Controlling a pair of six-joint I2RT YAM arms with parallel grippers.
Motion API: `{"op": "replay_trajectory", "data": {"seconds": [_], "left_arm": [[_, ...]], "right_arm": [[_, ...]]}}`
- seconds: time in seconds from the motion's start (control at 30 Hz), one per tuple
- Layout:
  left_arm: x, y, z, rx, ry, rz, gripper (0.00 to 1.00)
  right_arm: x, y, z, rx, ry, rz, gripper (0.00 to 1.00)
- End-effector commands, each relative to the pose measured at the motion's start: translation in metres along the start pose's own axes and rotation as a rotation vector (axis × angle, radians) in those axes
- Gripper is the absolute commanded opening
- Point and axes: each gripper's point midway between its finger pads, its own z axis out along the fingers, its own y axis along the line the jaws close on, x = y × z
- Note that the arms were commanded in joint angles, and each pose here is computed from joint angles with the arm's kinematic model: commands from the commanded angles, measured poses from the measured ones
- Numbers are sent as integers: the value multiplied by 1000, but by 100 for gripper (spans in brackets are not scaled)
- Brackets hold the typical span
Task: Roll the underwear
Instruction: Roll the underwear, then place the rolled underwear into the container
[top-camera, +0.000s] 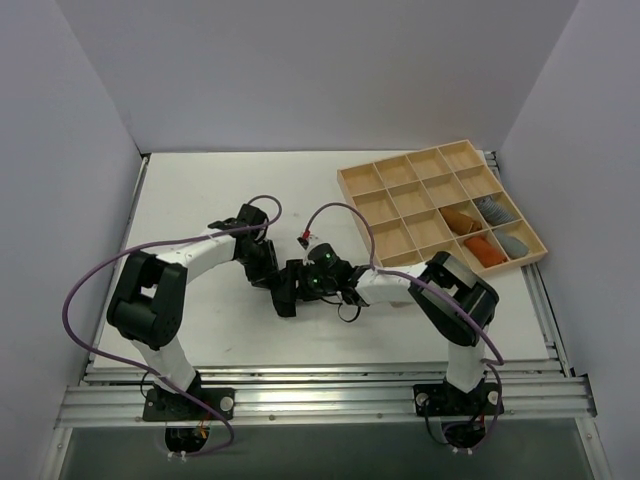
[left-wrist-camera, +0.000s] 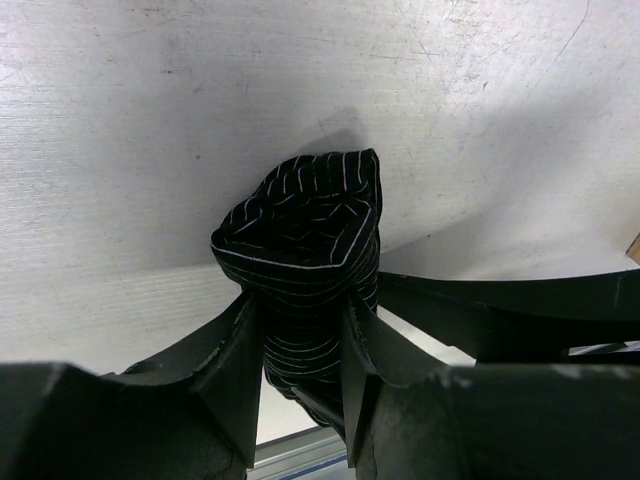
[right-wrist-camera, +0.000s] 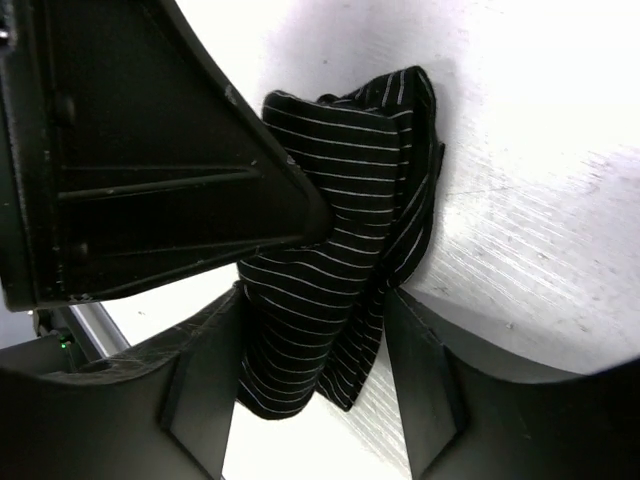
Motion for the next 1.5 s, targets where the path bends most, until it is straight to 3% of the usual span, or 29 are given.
{"op": "replay_trajectory", "data": {"seconds": [0.0, 0.17, 0.37, 0.53, 0.7, 1.0, 1.47], "left_arm": [[20, 41, 26, -183, 38, 10, 26], [20, 41, 25, -191, 35, -1, 26], [17, 34, 23, -174, 37, -27, 27], [15, 17, 7, -116, 45, -63, 41], [-20, 1, -42, -37, -50, -113, 57], [-51, 4, -96, 34, -79, -121, 60], [-44, 19, -73, 28, -2, -118, 59]], "right_arm": [[49, -59, -2, 181, 127, 39, 49], [54, -62, -8, 183, 133, 43, 20], [66, -67, -18, 177, 149, 44, 0], [74, -71, -28, 181, 162, 29, 0], [57, -61, -38, 175, 144, -43, 0], [29, -38, -59, 128, 89, -89, 0], [-18, -8, -100, 96, -46, -94, 0]]}}
